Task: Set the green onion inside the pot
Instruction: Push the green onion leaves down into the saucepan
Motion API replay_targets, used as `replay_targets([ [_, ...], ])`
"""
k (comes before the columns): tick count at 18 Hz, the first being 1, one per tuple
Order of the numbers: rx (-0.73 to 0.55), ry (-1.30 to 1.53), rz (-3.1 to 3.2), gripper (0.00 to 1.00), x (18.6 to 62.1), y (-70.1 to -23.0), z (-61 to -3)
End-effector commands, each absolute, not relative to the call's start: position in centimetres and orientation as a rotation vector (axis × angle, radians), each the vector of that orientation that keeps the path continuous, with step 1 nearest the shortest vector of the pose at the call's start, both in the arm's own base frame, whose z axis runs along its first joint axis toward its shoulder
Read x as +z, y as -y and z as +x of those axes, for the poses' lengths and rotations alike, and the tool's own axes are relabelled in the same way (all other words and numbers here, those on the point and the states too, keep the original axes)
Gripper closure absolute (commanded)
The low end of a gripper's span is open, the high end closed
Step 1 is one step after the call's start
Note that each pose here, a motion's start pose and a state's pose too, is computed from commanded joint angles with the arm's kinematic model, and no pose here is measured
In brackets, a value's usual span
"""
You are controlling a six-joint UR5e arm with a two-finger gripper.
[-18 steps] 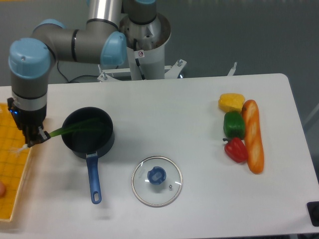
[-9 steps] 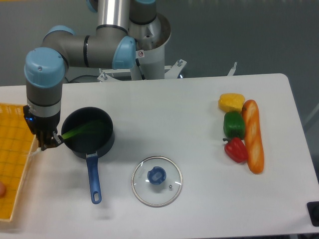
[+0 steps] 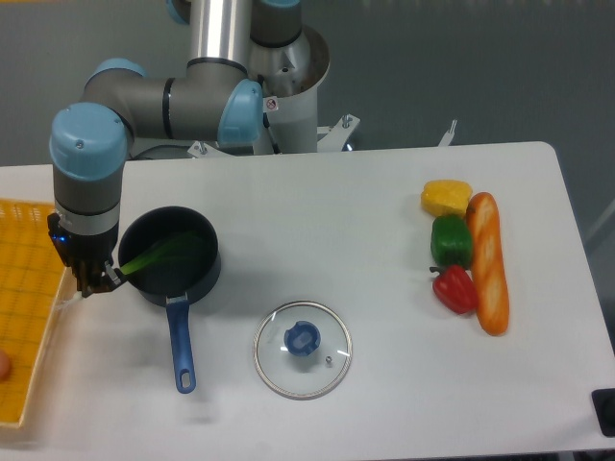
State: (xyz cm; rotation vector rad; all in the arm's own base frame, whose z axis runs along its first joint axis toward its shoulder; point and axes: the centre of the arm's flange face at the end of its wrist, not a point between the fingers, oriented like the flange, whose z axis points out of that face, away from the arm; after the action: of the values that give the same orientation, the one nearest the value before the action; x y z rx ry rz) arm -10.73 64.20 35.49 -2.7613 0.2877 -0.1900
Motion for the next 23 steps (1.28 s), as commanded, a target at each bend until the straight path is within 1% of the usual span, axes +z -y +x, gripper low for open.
replay_targets([
  [23, -0.193, -0.287, -2.764, 0.88, 33.9, -66.1, -11.5],
])
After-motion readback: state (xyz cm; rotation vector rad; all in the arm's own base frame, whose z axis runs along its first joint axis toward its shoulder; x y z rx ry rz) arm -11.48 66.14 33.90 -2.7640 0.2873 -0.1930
